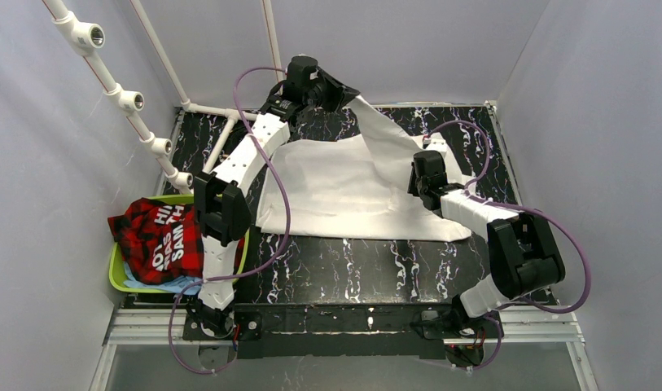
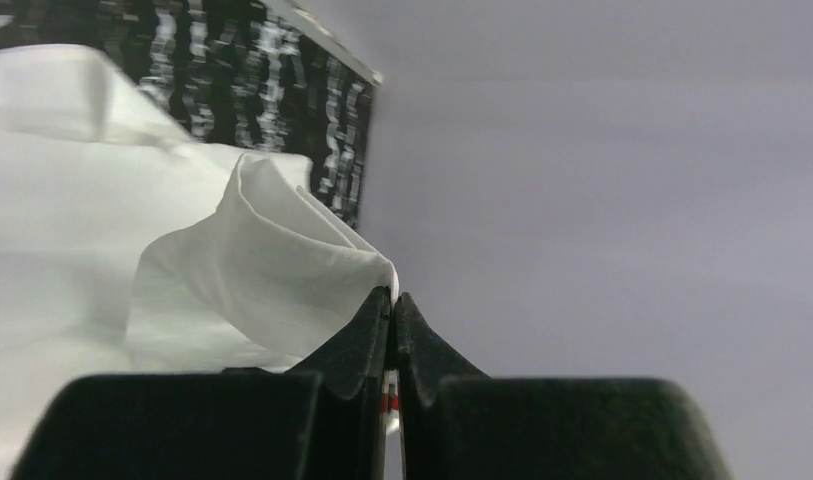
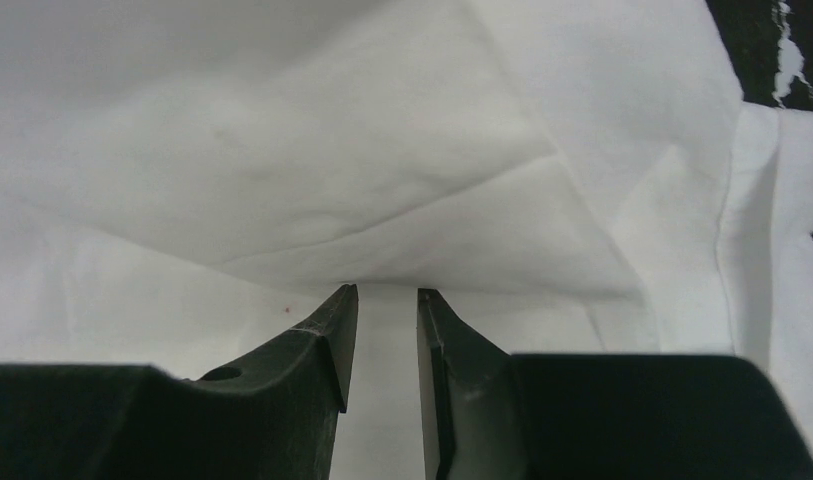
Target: Set up the pet bed
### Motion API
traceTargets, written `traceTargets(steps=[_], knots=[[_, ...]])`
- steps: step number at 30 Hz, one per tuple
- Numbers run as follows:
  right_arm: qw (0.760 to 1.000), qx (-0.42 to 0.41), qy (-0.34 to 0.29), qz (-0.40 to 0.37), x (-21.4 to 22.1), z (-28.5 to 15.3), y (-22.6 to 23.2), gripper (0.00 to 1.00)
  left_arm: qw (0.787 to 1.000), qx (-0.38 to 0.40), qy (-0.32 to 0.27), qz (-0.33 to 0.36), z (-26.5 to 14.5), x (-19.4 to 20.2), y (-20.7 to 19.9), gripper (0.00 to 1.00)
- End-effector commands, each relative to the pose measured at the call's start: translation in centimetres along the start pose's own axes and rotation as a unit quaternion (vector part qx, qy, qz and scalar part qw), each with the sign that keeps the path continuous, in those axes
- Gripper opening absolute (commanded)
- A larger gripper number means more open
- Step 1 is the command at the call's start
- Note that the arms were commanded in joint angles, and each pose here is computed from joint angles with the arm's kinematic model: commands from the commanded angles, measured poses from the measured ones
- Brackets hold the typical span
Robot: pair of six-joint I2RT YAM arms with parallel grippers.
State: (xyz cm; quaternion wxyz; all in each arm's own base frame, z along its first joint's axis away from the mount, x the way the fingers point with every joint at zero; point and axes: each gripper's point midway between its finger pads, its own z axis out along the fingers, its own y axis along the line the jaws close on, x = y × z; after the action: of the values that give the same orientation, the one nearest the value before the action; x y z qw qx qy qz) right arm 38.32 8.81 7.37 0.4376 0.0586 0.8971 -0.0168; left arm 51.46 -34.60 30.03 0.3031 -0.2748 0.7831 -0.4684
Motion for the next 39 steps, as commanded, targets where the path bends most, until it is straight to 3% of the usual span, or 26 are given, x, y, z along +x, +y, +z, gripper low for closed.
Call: traceTargets(steps=[1, 4, 8, 15, 20, 24, 29, 32, 36, 39], knots=[[0.993, -0.101, -0.047, 0.033, -2.4, -1.4, 3.5, 0.35, 0.981, 0.165, 0.074, 0.069, -2.7, 2.5, -7.5, 0.00], [0.980, -0.189, -0.049, 0.037, -1.4, -3.0, 5.8, 0.35, 0.970, 0.202, 0.089, 0.103, -4.3, 3.6, -9.7, 0.00], [0.984, -0.162, -0.059, 0.053, -0.6, -2.4, 4.7, 0.30, 0.957, 0.237, 0.104, 0.129, -5.9, 5.4, -11.2, 0.00], [0.986, -0.119, -0.090, 0.074, -2.0, -0.4, 3.9, 0.27, 0.958, 0.224, 0.120, 0.133, -6.7, 7.1, -9.6, 0.00], [0.989, -0.087, -0.080, 0.084, -1.0, 0.9, 3.1, 0.27, 0.947, 0.252, 0.119, 0.161, -9.0, 7.6, -11.6, 0.00], [0.990, -0.105, -0.051, 0.081, -0.6, 0.1, 3.8, 0.28, 0.946, 0.241, 0.123, 0.178, -9.4, 7.9, -10.5, 0.00], [0.984, -0.169, 0.023, 0.049, 0.5, -5.1, 4.6, 0.42, 0.946, 0.157, 0.160, 0.233, -9.3, 9.6, -3.7, 0.00], [0.960, -0.273, 0.057, 0.032, 1.7, -10.2, 6.5, 0.54, 0.925, 0.065, 0.215, 0.305, -9.6, 10.9, 3.8, 0.00], [0.925, -0.374, 0.058, 0.026, 3.0, -15.8, 7.6, 0.56, 0.892, -0.054, 0.259, 0.366, -10.8, 11.2, 13.8, 0.00], [0.932, -0.356, 0.048, 0.055, 3.5, -16.6, 6.6, 0.57, 0.881, -0.122, 0.261, 0.375, -11.6, 10.1, 19.6, 0.00]])
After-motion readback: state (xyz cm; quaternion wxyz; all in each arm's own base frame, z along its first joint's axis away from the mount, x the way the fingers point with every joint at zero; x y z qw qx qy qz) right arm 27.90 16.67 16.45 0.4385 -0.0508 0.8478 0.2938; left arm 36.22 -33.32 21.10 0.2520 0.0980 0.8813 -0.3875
